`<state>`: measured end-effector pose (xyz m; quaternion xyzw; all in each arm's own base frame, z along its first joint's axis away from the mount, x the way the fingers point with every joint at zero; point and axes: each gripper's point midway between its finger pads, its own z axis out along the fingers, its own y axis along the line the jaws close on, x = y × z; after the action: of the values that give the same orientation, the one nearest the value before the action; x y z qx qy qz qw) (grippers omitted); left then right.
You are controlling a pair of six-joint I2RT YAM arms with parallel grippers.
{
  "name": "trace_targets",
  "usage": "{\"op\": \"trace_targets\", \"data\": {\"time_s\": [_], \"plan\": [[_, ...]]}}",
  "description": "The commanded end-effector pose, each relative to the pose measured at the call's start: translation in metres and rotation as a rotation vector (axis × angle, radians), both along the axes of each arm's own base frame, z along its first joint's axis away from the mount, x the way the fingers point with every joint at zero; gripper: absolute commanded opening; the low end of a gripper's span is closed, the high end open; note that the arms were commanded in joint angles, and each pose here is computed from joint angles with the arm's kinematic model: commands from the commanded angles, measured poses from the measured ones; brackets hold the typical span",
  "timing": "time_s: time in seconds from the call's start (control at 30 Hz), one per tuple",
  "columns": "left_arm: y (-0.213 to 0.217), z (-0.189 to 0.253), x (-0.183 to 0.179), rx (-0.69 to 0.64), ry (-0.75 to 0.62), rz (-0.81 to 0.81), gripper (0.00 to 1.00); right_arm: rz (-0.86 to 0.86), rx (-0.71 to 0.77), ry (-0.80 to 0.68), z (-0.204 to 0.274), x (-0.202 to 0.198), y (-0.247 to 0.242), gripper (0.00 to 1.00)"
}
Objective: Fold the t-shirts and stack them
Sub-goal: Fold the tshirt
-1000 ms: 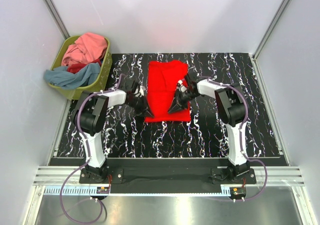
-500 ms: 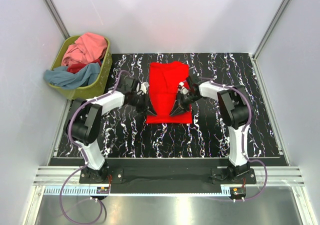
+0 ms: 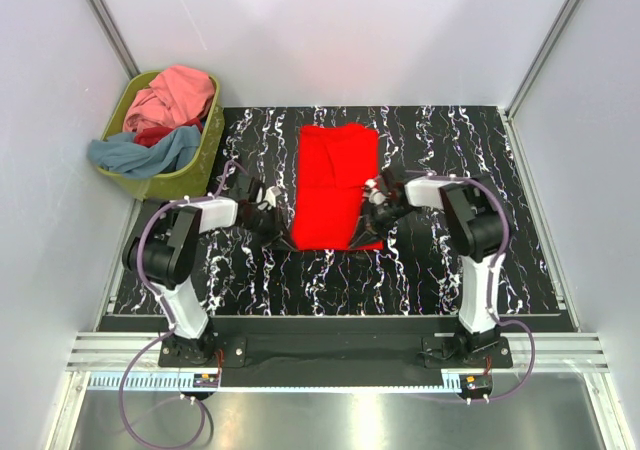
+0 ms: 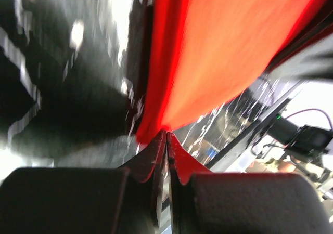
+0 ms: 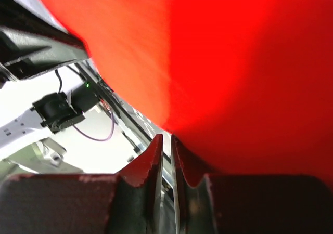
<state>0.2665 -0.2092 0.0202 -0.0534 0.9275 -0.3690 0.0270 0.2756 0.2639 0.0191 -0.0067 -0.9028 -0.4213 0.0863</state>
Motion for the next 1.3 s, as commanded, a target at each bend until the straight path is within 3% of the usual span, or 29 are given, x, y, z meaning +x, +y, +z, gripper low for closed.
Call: {"op": "trace_targets", "data": {"time_s": [0.0, 0.1, 0.23, 0.4, 0.63, 0.8, 0.9, 1.03, 1.17, 1.27], "plan": [[0.011, 0.013, -0.01, 0.026, -0.081, -0.029, 0.11, -0.09, -0.058, -0.033, 0.018, 0.003, -0.04, 0.18], [0.003, 0.037, -0.007, -0.03, -0.113, -0.02, 0.13, -0.102, -0.046, -0.085, 0.04, 0.003, -0.041, 0.21], [-0.02, 0.055, 0.016, -0.083, -0.144, -0.004, 0.13, -0.105, -0.005, -0.02, 0.034, 0.003, -0.033, 0.19], [-0.048, 0.048, 0.036, -0.132, -0.109, -0.019, 0.12, -0.114, 0.001, -0.032, 0.028, 0.017, -0.03, 0.2], [-0.021, -0.004, 0.01, -0.063, -0.014, -0.005, 0.1, -0.154, -0.05, 0.007, 0.001, 0.006, -0.062, 0.2], [-0.007, 0.016, 0.001, -0.087, -0.058, -0.004, 0.1, -0.196, -0.061, -0.018, 0.015, 0.005, -0.078, 0.2], [-0.014, 0.047, 0.014, -0.138, -0.122, -0.006, 0.12, -0.229, -0.036, -0.053, 0.036, 0.021, -0.072, 0.2], [-0.03, 0.09, 0.061, -0.197, -0.227, 0.008, 0.13, -0.253, -0.008, -0.096, 0.051, 0.055, -0.065, 0.22], [-0.032, 0.086, 0.107, -0.199, -0.224, 0.056, 0.13, -0.279, 0.033, -0.122, 0.059, 0.102, -0.055, 0.23], [-0.026, 0.054, 0.132, -0.181, -0.134, 0.123, 0.12, -0.286, 0.057, -0.103, 0.05, 0.127, -0.049, 0.24]]}}
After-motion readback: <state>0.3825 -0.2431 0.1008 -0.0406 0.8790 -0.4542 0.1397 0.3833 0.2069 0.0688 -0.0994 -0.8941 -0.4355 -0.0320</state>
